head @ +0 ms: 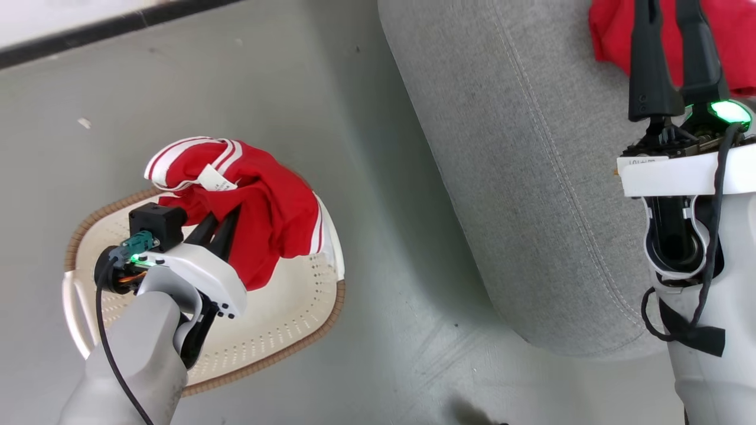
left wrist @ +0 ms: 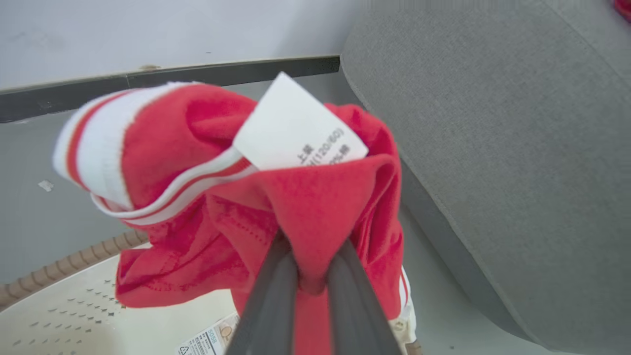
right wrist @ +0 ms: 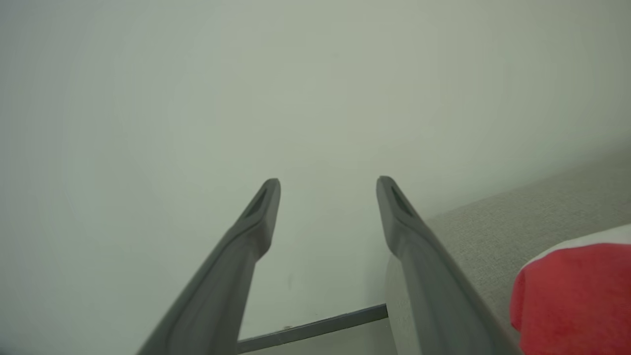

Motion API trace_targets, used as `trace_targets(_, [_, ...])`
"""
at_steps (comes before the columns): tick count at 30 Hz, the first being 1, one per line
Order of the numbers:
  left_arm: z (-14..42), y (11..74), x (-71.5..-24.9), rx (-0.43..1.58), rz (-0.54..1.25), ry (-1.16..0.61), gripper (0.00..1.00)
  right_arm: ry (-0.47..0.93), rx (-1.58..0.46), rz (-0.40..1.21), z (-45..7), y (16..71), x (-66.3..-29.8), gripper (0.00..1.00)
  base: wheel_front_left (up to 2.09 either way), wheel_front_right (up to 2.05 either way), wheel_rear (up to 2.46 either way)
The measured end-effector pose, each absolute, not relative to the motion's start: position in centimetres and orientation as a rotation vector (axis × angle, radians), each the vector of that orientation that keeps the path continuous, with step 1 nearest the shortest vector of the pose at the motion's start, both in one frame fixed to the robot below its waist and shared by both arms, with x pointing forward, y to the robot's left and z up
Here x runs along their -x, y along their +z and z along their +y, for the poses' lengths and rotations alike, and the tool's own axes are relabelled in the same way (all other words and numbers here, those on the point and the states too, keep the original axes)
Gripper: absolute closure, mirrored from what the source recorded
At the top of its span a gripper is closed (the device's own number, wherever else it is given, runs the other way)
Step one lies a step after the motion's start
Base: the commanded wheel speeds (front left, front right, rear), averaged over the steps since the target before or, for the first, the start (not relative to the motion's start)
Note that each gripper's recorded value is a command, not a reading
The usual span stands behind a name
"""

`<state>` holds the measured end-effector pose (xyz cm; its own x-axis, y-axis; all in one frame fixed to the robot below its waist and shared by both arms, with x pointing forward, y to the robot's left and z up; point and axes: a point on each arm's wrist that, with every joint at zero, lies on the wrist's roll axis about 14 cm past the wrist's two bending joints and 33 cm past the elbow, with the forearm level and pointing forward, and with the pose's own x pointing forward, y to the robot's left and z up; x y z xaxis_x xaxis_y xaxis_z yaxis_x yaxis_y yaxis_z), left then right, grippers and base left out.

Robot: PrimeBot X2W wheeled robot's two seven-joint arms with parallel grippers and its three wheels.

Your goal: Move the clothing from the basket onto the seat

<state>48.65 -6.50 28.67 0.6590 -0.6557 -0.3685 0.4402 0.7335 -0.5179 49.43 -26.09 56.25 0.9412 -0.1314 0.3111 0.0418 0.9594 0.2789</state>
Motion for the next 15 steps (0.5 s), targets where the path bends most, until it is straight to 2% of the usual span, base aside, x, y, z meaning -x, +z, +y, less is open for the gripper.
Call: trace_targets(15, [-4.3,40.1,-51.3,0.432,0.276,-0.629,1.00,0.001,-0.301,-0.316,-23.1,57.2,-47.6,0.00,0.00,0.00,0.00])
